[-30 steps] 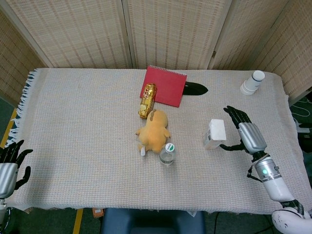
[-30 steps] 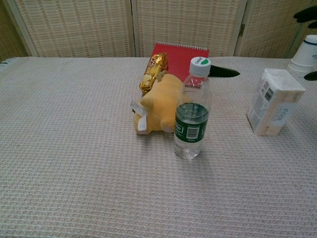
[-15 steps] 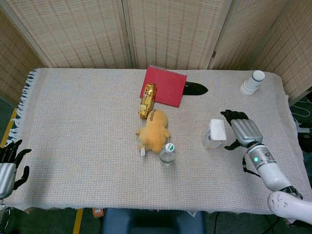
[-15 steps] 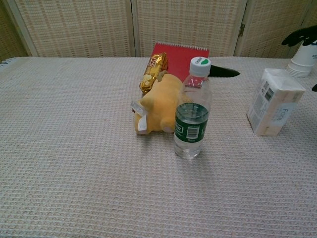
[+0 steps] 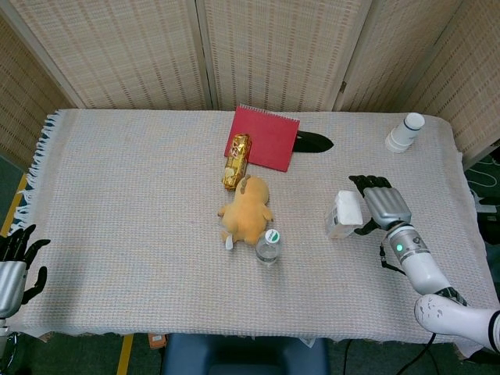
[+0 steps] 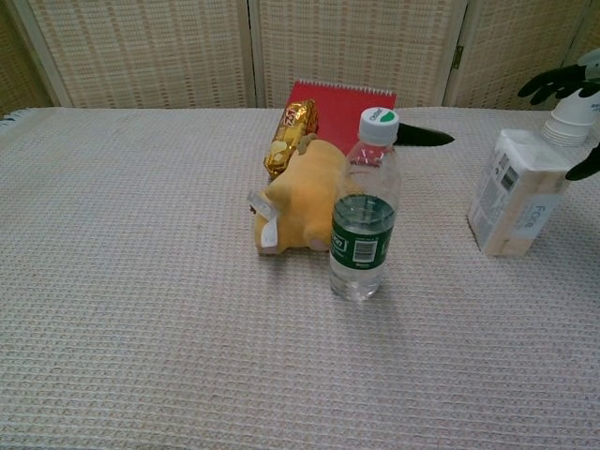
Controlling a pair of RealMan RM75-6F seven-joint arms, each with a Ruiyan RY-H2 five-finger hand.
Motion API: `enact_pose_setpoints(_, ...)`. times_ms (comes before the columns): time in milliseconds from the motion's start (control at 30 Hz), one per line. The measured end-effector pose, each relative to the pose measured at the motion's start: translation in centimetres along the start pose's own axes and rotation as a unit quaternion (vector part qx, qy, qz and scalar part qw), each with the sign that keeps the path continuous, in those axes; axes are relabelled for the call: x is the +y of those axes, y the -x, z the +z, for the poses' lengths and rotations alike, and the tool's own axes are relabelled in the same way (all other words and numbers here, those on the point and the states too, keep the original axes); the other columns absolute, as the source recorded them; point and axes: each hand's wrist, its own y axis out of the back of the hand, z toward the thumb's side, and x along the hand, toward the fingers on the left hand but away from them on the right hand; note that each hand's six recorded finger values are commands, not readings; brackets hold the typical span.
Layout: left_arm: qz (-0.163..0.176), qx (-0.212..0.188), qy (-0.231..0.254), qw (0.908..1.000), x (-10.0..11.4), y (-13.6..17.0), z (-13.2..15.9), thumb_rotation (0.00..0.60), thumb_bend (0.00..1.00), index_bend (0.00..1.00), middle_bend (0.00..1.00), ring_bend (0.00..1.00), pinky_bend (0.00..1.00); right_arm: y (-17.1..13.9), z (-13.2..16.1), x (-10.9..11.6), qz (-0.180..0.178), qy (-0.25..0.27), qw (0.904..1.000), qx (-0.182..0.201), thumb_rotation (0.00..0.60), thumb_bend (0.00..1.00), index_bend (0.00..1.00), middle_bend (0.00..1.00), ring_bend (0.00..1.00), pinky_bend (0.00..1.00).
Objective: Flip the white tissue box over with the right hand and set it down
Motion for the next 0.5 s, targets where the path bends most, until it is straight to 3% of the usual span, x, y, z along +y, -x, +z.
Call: enact_pose_setpoints(500, 0.004, 0.005, 0.004, 1.0000, 0.2, 0.0, -0.4, 0.600, 0.50, 0.25, 0.00, 0.00, 0.10, 1.7, 0.9, -0.8, 0.012, 0.005, 0.9999, 0.002, 0.600, 0.00, 0.12, 0.14, 0.11, 0.00)
